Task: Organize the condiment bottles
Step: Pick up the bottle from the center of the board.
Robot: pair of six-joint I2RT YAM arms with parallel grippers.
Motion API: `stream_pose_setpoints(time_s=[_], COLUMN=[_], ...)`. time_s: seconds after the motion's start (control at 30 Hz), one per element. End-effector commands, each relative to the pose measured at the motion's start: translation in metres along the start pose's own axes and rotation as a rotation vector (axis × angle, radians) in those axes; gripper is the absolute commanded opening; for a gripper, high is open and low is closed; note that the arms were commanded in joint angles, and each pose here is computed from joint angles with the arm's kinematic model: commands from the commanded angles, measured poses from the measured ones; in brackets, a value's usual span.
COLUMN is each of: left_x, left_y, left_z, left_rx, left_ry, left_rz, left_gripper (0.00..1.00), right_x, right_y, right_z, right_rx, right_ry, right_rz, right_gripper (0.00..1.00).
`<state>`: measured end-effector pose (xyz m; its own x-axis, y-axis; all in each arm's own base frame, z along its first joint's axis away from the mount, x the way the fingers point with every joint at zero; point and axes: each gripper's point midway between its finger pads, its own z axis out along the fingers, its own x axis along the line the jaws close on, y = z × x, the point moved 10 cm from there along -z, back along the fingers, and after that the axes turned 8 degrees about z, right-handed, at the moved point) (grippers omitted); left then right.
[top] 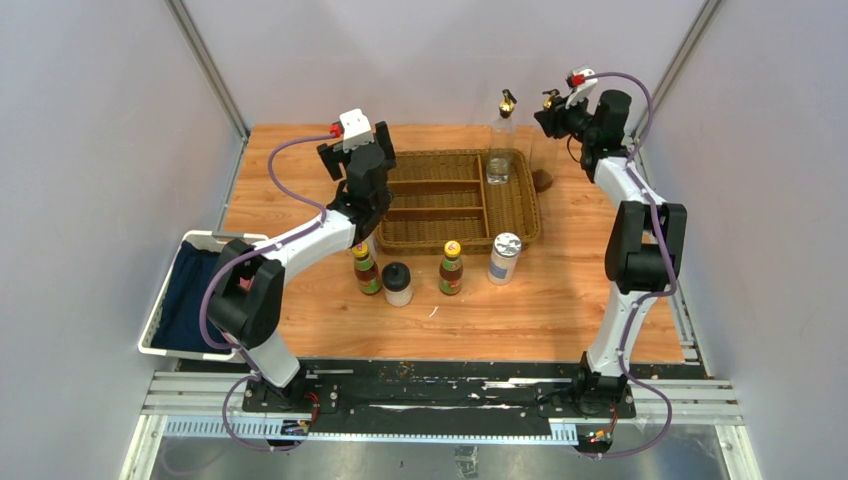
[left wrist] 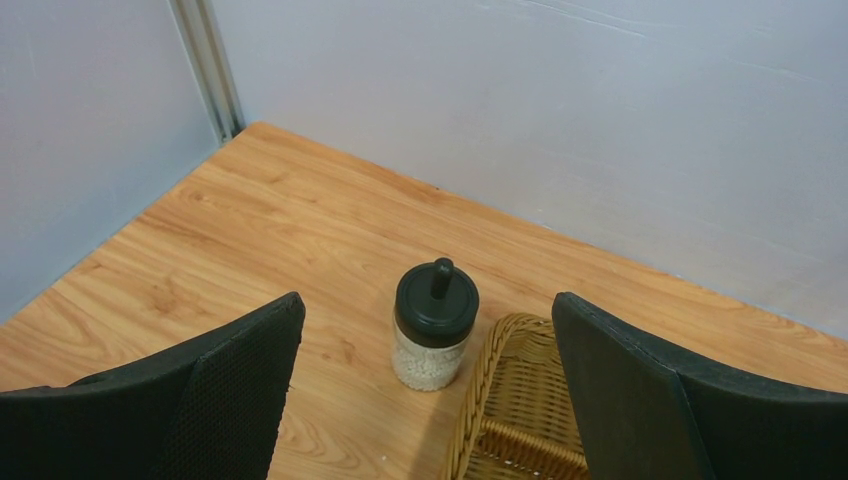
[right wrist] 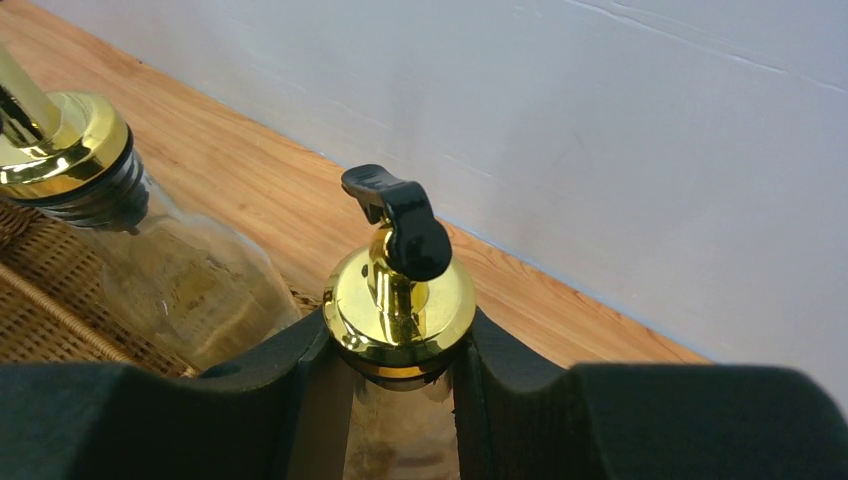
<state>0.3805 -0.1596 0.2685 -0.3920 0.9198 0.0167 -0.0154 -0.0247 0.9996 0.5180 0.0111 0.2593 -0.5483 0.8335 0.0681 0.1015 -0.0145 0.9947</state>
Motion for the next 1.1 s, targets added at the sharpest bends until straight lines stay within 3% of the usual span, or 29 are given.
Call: stream_pose_setpoints(time_s=[0.0,0.57,1.07], left_x=[0.003,0.006,0.011], left_y=[0.007,0.006,0.01], left_z=[-0.005,-0.007,-0.012], left_rx=[-0.018,-0.016,-0.021], left_ry=[0.002,-0.005,-0.022], left_rz=[-0.016,-0.008,-0.017], left_gripper=[1.0,1.0,1.0], right_x=[0.009,0.018,0.05], right_y=[0.017,0.011,0.045], right_z=[-0.002,-0.011,-0.023], right_rx=[-0.11,-0.276,-0.357], right_ry=[-0.094,-0.236,-0.255], right_rz=[-0.08,-0.087,-0.113], right_gripper=[0.0,0.0,0.0])
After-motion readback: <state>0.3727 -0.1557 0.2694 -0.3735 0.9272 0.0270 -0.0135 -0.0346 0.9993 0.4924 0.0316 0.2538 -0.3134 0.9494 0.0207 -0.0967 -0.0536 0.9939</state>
